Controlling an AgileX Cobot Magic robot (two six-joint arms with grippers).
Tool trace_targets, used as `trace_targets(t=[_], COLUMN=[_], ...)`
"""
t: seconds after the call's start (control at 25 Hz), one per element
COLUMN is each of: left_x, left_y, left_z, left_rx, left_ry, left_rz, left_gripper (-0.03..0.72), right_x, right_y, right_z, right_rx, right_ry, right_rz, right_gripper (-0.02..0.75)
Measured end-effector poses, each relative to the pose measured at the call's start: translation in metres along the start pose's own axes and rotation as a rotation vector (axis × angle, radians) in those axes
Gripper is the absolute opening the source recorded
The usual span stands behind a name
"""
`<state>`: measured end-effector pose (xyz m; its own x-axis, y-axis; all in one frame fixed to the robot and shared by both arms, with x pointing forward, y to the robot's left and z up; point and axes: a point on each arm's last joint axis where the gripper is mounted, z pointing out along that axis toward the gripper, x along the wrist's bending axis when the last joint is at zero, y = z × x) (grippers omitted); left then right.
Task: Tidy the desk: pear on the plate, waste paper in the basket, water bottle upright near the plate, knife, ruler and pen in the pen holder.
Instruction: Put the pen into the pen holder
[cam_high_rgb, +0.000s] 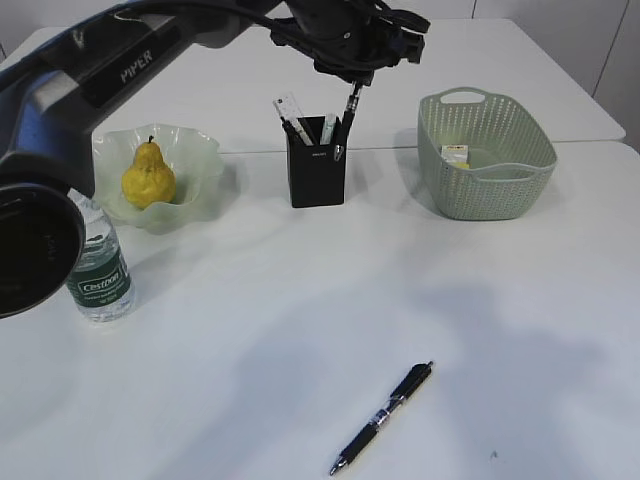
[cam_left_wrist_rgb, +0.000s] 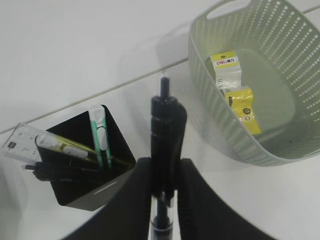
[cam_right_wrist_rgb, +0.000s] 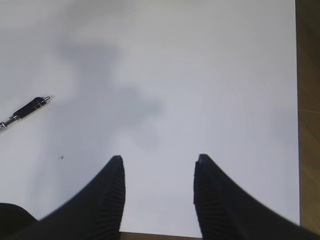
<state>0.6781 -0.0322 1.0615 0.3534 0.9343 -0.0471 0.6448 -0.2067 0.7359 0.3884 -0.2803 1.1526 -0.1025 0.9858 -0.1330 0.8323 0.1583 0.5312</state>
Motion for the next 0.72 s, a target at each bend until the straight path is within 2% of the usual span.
trace_targets(t=[0.28,0.72], left_x=[0.002,0.011], left_y=[0.010,0.042], left_z=[-0.019,-0.098], left_rx=[-0.021,-0.105], left_ry=[-0.003,-0.016], left_rz=[0.007,0.008], left_gripper=[0.079,0.079], right_x=[0.000,0.001], right_y=[0.000,0.000], right_z=[0.000,0.000], right_rx=[0.000,0.001], right_ry=[0.000,0.013], right_rz=[0.000,0.004], right_gripper=[0.369,0.369])
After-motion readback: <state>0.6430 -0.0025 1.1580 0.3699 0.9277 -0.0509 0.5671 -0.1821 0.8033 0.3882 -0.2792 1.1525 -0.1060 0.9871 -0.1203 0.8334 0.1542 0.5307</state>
